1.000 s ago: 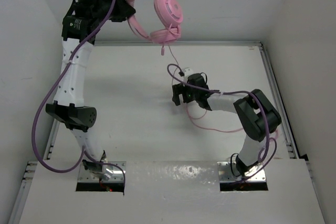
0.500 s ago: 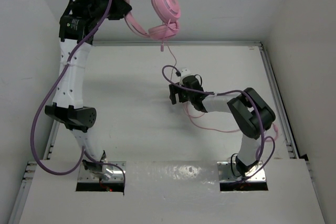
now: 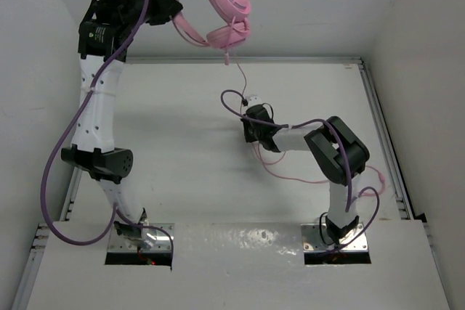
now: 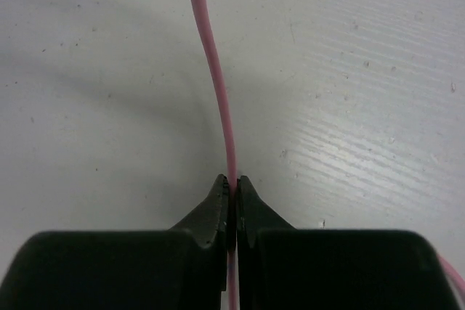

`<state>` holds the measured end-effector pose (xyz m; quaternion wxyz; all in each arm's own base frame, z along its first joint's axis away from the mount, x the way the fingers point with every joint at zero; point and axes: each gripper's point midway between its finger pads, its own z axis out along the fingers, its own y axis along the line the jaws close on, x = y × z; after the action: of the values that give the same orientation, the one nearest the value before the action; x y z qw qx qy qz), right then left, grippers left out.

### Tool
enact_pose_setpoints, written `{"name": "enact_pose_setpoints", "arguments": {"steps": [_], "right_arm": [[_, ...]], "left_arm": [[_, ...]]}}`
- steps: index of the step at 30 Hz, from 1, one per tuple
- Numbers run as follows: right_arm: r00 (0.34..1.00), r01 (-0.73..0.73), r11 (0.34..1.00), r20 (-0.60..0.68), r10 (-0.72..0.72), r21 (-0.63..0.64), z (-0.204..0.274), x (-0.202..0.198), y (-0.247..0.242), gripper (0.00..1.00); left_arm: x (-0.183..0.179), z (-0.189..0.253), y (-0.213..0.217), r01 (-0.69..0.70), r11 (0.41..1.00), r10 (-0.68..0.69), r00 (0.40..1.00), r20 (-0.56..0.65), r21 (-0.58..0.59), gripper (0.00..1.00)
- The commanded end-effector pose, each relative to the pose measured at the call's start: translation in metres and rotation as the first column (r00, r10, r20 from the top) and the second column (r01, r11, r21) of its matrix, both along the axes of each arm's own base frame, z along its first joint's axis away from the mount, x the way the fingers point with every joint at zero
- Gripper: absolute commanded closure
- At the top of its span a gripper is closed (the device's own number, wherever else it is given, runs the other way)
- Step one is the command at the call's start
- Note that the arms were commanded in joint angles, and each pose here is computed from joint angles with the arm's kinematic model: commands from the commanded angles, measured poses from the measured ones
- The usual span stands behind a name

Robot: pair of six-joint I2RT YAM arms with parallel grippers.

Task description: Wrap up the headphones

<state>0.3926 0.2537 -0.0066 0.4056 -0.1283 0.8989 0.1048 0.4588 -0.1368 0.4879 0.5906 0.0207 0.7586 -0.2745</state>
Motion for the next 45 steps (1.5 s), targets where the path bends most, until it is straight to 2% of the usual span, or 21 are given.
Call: {"name": "enact_pose_setpoints", "arguments": {"steps": [1,6,11,15,16,18,20,23,24,25,27,34,37,39,41,43,45], "right_arm": [[0.998,-0.058,0.998,0.006,0.058,0.024,0.01,-0.02,0.004,1.0],[0.967,-0.251,0.967,0.055,0.249,0.048,0.046,-0.058,0.026,1.0],[0.848,-0.53,0.845,0.024,0.53,0.073,0.068,-0.122,0.079,1.0],[0.681,-0.732,0.68,0.03,0.731,0.042,0.092,-0.176,0.126,1.0],[0.656,-0.755,0.653,0.065,0.752,0.059,0.111,-0.179,0.142,1.0],[0.598,-0.801,0.593,0.052,0.8,0.083,0.125,-0.196,0.156,1.0],[0.581,-0.814,0.575,0.117,0.805,0.088,0.163,-0.192,0.173,1.0],[0.597,-0.8,0.595,0.186,0.78,0.076,0.213,-0.183,0.178,1.0],[0.605,-0.791,0.608,0.244,0.758,0.07,0.244,-0.176,0.18,1.0],[0.608,-0.786,0.616,0.261,0.75,0.058,0.256,-0.174,0.179,1.0],[0.614,-0.776,0.629,0.279,0.739,0.042,0.276,-0.172,0.175,1.0],[0.636,-0.722,0.692,0.406,0.656,0.013,0.351,-0.157,0.163,1.0],[0.637,-0.692,0.721,0.453,0.623,-0.018,0.379,-0.151,0.154,1.0],[0.677,-0.605,0.793,0.476,0.561,-0.073,0.387,-0.129,0.135,1.0],[0.735,-0.499,0.862,0.483,0.477,-0.093,0.39,-0.104,0.108,1.0],[0.757,-0.444,0.891,0.492,0.429,-0.094,0.395,-0.089,0.091,1.0],[0.786,-0.359,0.929,0.509,0.352,-0.087,0.402,-0.065,0.063,1.0]], "left_arm": [[-0.02,0.065,0.012,-0.036,0.995,0.051,0.986,0.162,-0.094,1.0],[0.016,0.029,0.034,-0.138,0.983,0.146,0.987,0.064,-0.122,1.0],[0.066,-0.035,0.065,-0.203,0.932,0.162,0.974,-0.157,-0.3,1.0],[0.092,-0.074,0.088,-0.322,0.915,0.272,0.937,-0.218,-0.245,1.0],[0.098,-0.083,0.092,-0.339,0.913,0.291,0.93,-0.224,-0.225,1.0],[0.107,-0.091,0.103,-0.388,0.902,0.347,0.913,-0.216,-0.192,1.0],[0.116,-0.099,0.115,-0.424,0.896,0.397,0.899,-0.184,-0.134,1.0],[0.125,-0.112,0.14,-0.501,0.865,0.496,0.86,-0.122,-0.015,1.0],[0.128,-0.116,0.153,-0.544,0.838,0.546,0.834,-0.078,0.046,1.0],[0.13,-0.117,0.158,-0.568,0.821,0.57,0.819,-0.065,0.047,1.0],[0.132,-0.119,0.171,-0.606,0.785,0.611,0.792,0.007,0.131,1.0],[0.127,-0.135,0.192,-0.638,0.687,0.627,0.763,0.159,0.349,1.0],[0.125,-0.158,0.193,-0.595,0.672,0.59,0.79,0.167,0.44,1.0],[0.121,-0.178,0.183,-0.498,0.699,0.502,0.853,0.144,0.513,1.0],[0.115,-0.204,0.151,-0.39,0.714,0.395,0.91,0.125,0.582,1.0],[0.103,-0.205,0.129,-0.325,0.689,0.304,0.941,0.149,0.647,1.0],[0.089,-0.225,0.101,-0.217,0.689,0.206,0.973,0.1,0.692,1.0]]}}
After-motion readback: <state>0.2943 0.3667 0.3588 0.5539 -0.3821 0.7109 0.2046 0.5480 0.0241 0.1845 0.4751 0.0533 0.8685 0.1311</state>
